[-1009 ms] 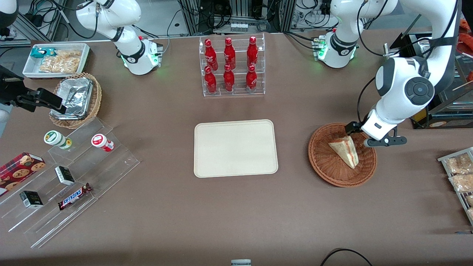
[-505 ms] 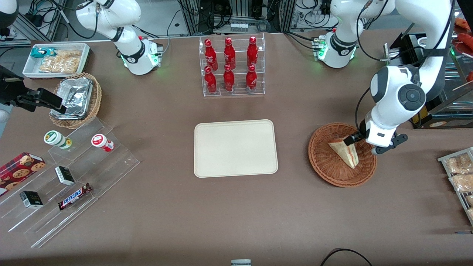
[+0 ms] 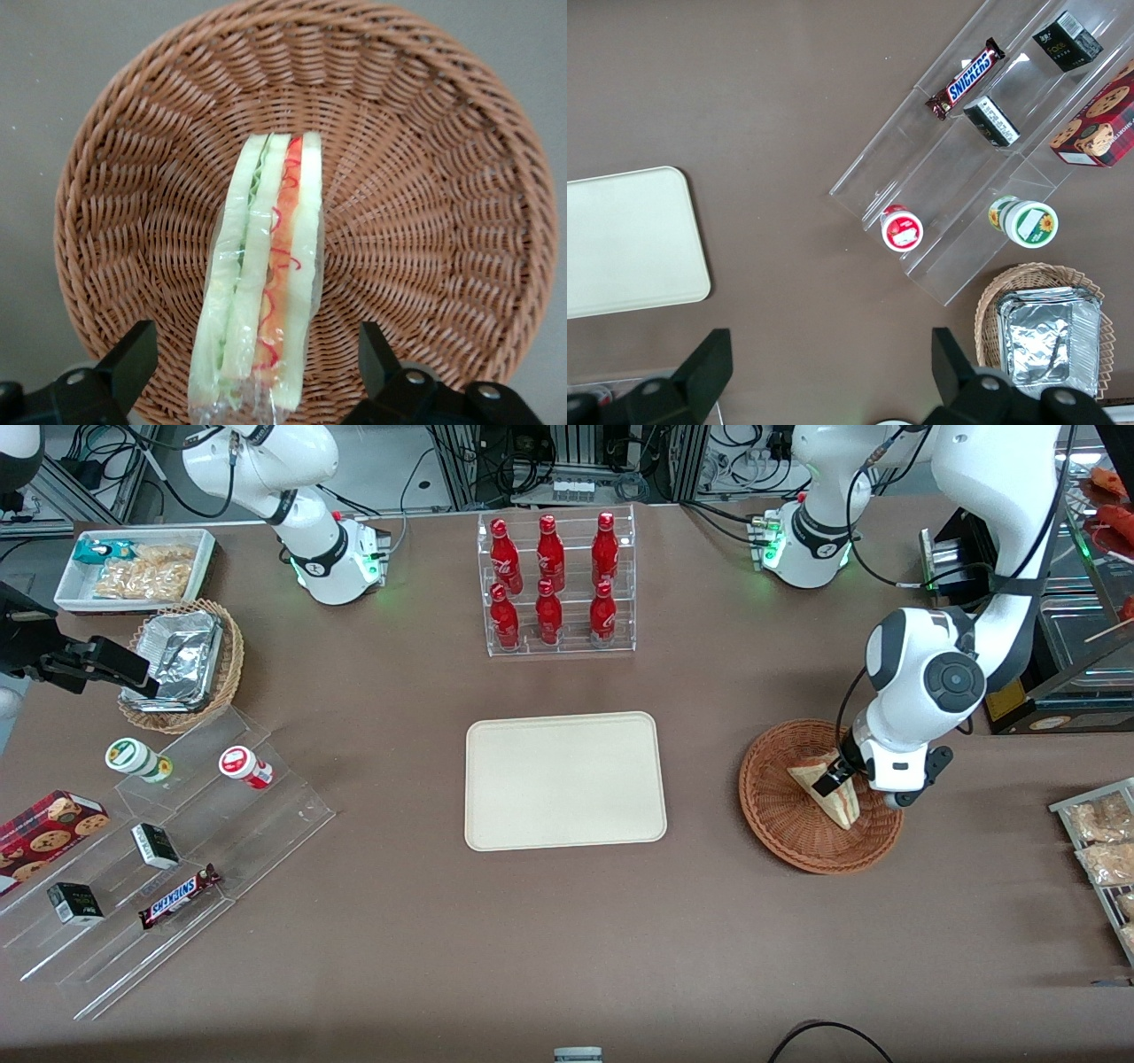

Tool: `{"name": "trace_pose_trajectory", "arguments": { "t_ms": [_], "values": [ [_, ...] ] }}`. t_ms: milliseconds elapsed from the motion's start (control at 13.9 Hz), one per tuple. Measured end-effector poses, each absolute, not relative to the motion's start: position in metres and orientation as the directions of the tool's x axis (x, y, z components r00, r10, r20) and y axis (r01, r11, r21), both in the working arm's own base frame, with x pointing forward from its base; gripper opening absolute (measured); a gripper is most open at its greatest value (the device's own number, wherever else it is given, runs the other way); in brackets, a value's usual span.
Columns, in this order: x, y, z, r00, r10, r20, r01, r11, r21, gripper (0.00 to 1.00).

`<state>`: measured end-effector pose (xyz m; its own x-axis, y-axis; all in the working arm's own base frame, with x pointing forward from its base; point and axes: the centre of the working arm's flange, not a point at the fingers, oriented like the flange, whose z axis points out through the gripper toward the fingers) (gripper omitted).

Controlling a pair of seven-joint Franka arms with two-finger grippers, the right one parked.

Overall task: Place sandwich from basket to tray
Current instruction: 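Lower the left gripper and close it on the wrapped sandwich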

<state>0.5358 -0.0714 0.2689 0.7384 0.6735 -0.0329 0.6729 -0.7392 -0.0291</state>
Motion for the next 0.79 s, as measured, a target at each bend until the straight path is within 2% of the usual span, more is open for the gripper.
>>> {"name": "trace_pose_trajectory", "arguments": {
  "t_ms": [216, 360, 432, 649, 793],
  "values": [
    [0.534, -0.071, 0.253, 0.737, 0.674, -0.053, 0.672, -0.739, -0.046, 1.0],
    [0.533, -0.071, 0.248, 0.736, 0.674, -0.06, 0.672, -0.738, -0.053, 0.96],
    [0.533, -0.071, 0.247, 0.735, 0.675, -0.061, 0.673, -0.738, -0.054, 0.87],
    [0.535, -0.071, 0.25, 0.738, 0.672, -0.064, 0.669, -0.741, -0.057, 0.52],
    [0.542, -0.071, 0.261, 0.743, 0.663, -0.087, 0.658, -0.748, -0.086, 0.35]
  ]
}}
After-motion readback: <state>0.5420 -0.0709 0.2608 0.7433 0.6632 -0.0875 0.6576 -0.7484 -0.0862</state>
